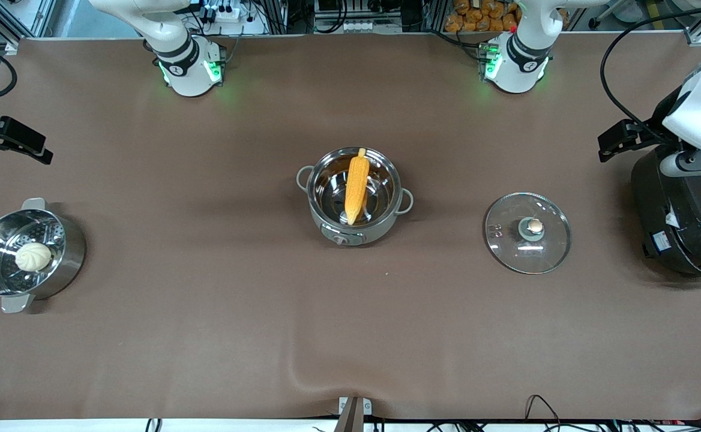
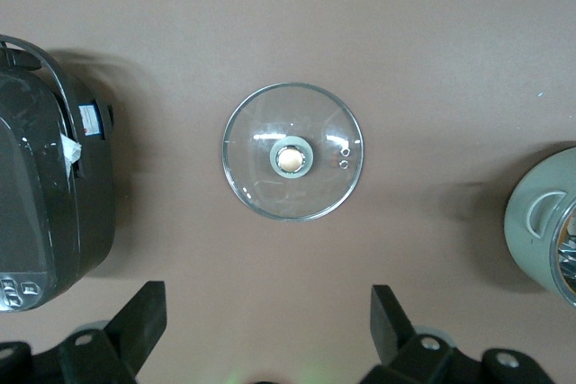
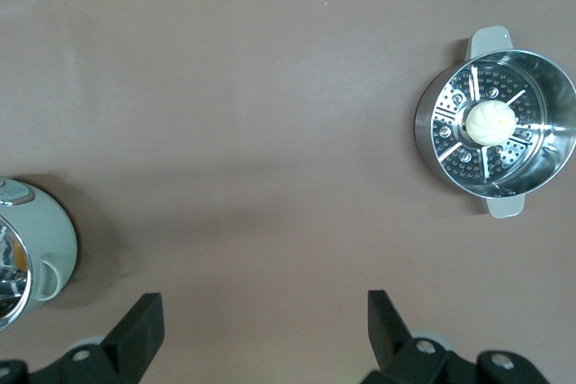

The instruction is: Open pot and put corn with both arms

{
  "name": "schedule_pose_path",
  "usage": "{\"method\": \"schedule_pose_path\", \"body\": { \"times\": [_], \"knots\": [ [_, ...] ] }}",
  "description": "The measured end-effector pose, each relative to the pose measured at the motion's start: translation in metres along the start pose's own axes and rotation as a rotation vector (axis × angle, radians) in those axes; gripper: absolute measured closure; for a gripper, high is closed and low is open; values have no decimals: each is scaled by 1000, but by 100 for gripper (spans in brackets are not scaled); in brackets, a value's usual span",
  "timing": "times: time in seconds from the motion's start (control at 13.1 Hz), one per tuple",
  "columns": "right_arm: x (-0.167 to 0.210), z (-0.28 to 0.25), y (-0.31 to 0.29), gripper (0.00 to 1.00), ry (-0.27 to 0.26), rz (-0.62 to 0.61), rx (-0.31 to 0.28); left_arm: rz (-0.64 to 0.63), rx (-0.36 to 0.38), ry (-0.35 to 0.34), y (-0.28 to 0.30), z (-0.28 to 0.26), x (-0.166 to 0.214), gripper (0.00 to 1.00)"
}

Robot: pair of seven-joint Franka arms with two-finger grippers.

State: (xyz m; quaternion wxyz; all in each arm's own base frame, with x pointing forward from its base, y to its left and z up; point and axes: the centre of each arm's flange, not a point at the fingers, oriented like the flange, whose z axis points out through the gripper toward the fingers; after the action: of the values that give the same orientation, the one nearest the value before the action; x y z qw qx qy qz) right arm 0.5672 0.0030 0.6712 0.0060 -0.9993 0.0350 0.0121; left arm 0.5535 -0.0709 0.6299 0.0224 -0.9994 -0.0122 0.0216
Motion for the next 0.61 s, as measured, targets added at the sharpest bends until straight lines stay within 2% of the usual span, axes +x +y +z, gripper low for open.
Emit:
{"method": "schedule_pose_path", "body": {
  "times": [0.61],
  "knots": [
    [0, 0, 2, 0, 0, 2, 0, -3, 0, 1, -2, 0, 0, 0]
  ]
}}
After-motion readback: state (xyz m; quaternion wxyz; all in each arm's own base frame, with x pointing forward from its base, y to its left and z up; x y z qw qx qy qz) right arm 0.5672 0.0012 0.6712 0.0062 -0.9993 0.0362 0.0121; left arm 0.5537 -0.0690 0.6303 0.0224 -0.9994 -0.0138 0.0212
